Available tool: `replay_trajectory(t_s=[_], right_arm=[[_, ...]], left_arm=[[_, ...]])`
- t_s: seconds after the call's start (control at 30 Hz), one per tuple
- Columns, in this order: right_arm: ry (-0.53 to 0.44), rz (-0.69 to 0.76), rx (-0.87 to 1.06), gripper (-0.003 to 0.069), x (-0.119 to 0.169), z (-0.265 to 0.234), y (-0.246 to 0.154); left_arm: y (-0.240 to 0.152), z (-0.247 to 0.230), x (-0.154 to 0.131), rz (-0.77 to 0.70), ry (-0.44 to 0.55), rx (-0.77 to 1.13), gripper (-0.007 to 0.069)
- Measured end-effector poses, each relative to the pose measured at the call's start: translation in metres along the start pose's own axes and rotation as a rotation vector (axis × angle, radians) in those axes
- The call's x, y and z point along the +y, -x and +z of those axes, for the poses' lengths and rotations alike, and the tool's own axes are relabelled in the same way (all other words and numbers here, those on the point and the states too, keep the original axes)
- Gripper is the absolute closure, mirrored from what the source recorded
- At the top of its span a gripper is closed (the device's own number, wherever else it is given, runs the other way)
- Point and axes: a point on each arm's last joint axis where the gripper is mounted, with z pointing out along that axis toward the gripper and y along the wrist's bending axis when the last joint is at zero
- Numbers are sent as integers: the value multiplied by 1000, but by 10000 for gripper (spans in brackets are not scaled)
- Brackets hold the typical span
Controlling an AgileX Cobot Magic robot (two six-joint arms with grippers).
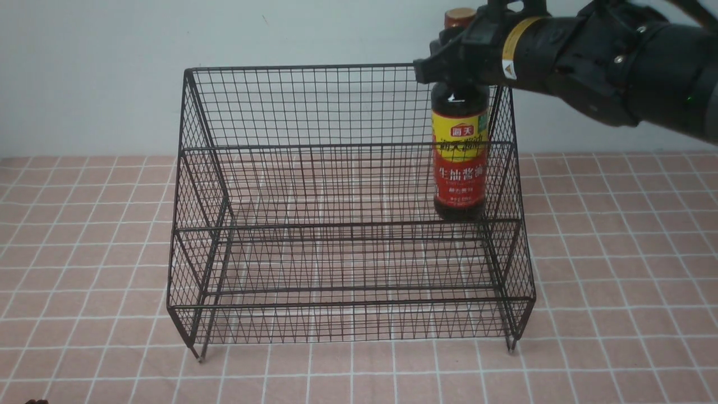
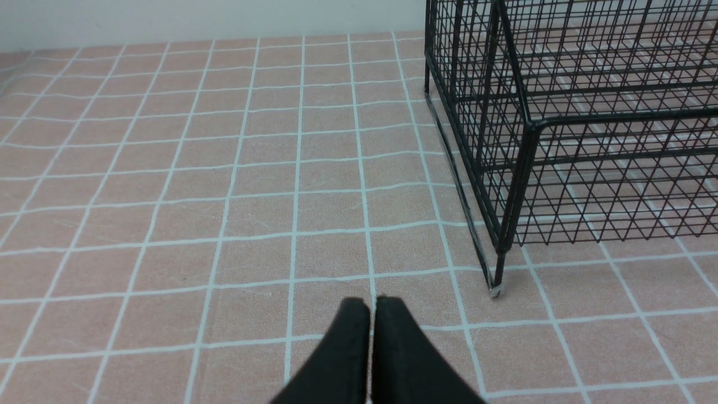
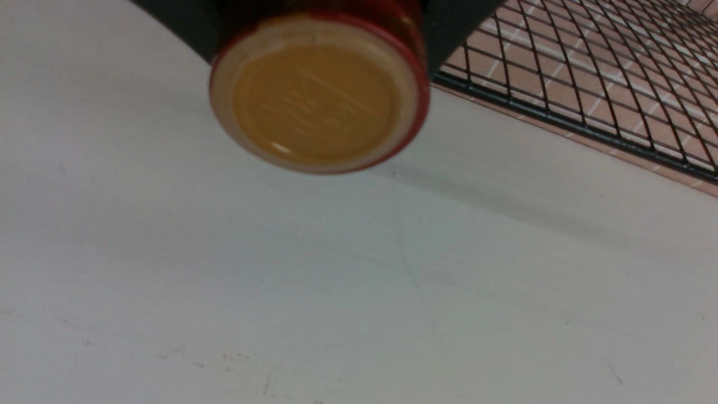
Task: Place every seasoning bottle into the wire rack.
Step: Use the right arm to put the condiment bottle back on the shelf
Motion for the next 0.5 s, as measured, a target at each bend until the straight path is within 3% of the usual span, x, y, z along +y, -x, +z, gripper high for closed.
replay_trajectory(t_s=[0.5], right_arm=[[3, -2, 7, 358, 1, 6, -4]], left_arm=[[0, 0, 0, 0, 0, 0, 632]])
